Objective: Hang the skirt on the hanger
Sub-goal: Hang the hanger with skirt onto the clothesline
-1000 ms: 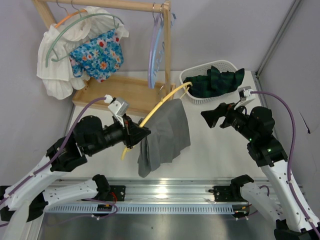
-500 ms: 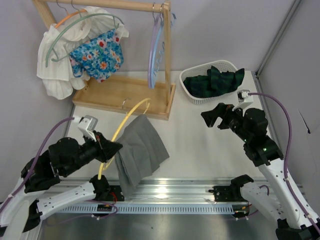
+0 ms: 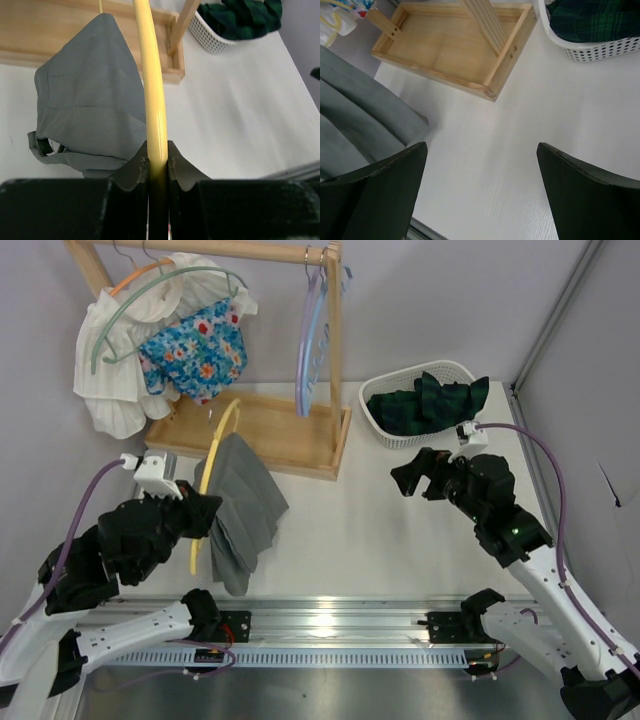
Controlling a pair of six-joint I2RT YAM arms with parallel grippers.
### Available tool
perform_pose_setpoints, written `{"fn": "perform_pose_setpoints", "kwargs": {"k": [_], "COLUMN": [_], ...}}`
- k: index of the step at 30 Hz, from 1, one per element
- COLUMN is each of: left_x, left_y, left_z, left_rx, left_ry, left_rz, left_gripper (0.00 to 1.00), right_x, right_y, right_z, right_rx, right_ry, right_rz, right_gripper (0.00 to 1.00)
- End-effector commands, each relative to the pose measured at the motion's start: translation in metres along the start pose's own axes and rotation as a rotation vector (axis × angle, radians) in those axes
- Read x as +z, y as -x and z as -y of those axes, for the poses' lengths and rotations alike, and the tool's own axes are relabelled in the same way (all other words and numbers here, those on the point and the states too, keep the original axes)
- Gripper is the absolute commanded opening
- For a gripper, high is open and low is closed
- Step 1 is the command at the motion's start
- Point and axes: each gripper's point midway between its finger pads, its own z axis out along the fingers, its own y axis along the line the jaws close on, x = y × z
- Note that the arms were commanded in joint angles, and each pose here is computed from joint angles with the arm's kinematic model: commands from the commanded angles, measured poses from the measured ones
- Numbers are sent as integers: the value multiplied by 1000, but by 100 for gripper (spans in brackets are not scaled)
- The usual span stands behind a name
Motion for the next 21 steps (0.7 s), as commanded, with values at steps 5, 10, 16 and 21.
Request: {"fn": "perform_pose_setpoints", "kwargs": {"k": [5, 10, 16, 21], "left_x": [18, 51, 90, 107], "left_y": [91, 107, 134, 167], "left_z": [25, 32, 30, 50], "left_rx": [37, 18, 3, 44], "left_ry": [60, 53, 23, -139], "left_rz": [269, 233, 261, 253], "left_gripper": [0, 0, 0, 0], "right_x": [12, 15, 14, 13], "right_y": [6, 12, 13, 11], "right_z": [-4, -6, -6, 2], "right_rx": [11, -15, -31, -33], "right_ry": [-3, -2, -2, -30], "right_rz": [28, 26, 24, 21], "right_gripper": [99, 99, 99, 99]}}
